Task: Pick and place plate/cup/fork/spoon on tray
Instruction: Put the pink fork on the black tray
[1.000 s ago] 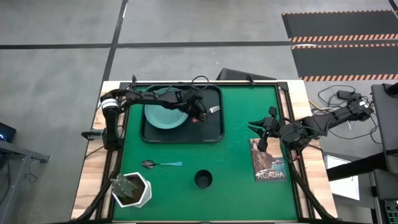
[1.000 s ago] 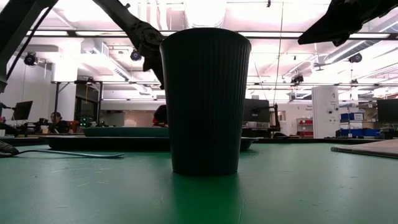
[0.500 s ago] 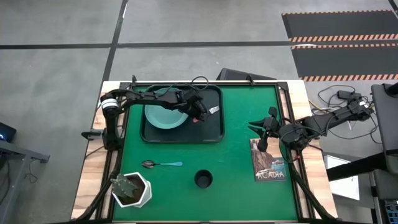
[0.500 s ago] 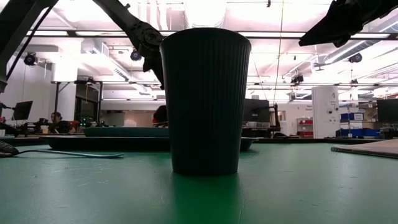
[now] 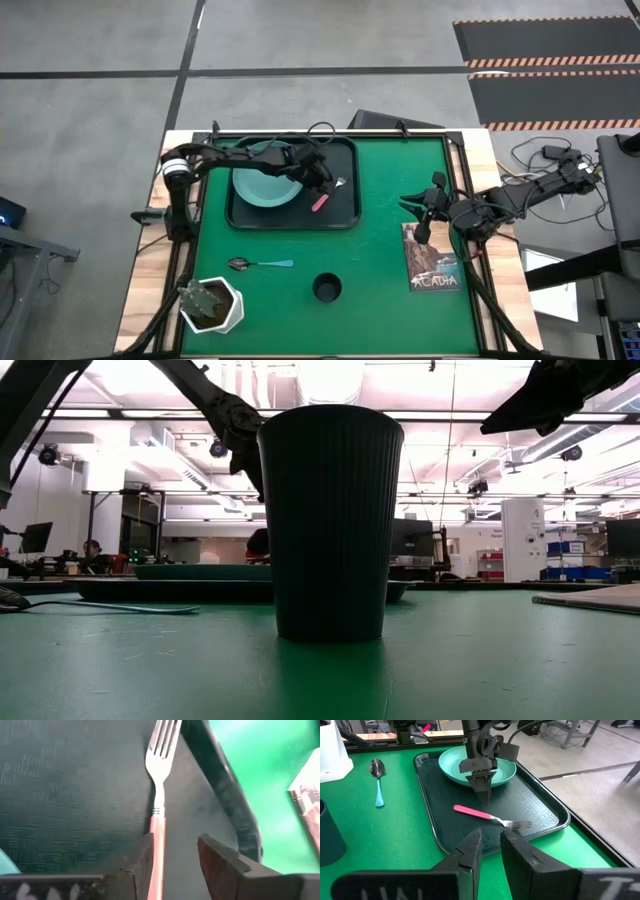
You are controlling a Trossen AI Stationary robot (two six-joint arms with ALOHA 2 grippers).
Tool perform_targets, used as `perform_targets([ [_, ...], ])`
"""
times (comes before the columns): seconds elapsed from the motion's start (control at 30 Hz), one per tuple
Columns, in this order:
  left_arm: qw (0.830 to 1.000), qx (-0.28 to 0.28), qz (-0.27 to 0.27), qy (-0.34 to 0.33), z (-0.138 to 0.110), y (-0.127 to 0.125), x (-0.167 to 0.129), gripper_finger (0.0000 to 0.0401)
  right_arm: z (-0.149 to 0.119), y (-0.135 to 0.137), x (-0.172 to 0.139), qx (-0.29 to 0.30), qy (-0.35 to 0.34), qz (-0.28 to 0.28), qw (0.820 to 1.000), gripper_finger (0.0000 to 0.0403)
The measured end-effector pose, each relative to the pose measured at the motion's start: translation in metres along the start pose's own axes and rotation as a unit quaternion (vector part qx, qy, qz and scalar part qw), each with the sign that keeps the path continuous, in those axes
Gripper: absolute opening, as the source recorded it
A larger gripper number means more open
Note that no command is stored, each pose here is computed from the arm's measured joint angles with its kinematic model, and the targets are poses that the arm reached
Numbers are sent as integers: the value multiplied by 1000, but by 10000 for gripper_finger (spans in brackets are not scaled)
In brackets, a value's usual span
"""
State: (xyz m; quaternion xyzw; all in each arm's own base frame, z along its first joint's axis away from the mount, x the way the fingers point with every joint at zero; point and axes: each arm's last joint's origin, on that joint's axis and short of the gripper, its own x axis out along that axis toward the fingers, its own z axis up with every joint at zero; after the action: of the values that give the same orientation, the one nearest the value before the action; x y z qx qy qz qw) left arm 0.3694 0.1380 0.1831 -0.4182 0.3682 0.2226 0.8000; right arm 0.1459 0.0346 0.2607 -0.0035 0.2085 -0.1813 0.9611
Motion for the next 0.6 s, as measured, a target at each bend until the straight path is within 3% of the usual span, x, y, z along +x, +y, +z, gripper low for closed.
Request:
perform_targets([
  [0.17, 1000, 11, -18, -10, 0, -14, -9, 130, 0, 0, 0, 0, 0, 0, 1000, 59],
  [0.4, 995, 66, -60, -35, 1, -61, -24, 90, 0, 0, 0, -2, 0, -1, 1000, 59],
  [0.47, 994, 83, -40, -51, 2, -71, -30, 76, 0, 0, 0, -6, 0, -1, 1000, 59],
  [0.6, 987, 127, 56, -75, 0, -78, -37, 49, 1, 0, 0, -6, -1, -1, 1000, 59],
])
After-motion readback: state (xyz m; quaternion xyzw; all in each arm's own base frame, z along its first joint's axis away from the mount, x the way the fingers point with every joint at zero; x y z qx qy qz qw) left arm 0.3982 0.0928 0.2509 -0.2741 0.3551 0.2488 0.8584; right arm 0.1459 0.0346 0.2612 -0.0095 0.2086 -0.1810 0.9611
